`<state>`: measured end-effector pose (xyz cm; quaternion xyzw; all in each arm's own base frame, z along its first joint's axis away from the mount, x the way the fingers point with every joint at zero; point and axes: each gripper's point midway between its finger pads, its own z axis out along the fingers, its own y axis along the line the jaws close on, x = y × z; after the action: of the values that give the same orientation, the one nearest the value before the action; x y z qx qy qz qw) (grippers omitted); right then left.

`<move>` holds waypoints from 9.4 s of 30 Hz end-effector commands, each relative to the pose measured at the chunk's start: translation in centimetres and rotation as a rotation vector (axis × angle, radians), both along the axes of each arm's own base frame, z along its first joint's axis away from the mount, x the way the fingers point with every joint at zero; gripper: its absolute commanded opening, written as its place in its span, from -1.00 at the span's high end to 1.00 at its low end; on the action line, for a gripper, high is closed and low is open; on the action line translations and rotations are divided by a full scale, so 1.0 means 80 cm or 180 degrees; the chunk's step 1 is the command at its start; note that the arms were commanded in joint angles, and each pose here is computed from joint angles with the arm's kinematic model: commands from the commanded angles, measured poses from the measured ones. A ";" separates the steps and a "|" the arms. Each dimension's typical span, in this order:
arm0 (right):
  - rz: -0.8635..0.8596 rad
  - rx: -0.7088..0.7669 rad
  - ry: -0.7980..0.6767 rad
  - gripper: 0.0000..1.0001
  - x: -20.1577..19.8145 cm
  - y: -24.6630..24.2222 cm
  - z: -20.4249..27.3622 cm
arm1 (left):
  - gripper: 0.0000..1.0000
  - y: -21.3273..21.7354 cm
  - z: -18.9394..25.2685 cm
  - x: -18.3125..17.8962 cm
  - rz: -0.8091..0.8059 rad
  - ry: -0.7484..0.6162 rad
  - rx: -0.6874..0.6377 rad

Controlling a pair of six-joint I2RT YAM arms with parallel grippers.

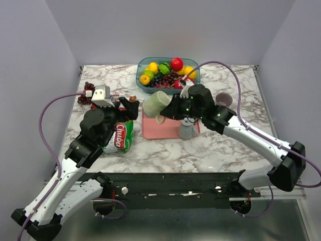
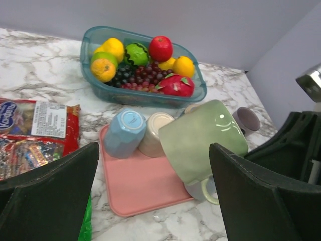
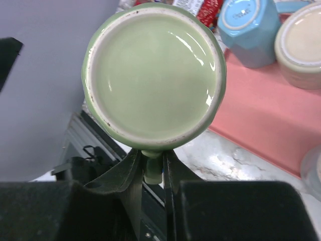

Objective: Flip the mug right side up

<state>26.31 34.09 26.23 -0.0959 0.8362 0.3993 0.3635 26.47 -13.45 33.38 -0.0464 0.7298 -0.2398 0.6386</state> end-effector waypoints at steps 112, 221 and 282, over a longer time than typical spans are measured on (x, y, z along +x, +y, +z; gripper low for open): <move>-0.1605 0.0186 -0.0919 -0.78 -0.022 -0.203 0.122 | 1.00 -0.213 0.028 0.008 -0.1727 0.0084 -0.0556; -0.2865 -0.1273 0.0307 -0.86 0.051 -0.339 -0.058 | -0.97 -0.260 -0.164 -0.030 -0.1296 0.0628 0.0837; -0.1843 -0.1163 0.0278 -0.92 0.130 -0.352 -0.120 | -0.98 -0.159 -0.152 0.030 -0.0924 0.0935 0.0445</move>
<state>38.98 1.71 15.28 0.1870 0.8928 0.0372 0.4080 28.64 -25.87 20.65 0.0744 0.8312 -0.2603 0.4856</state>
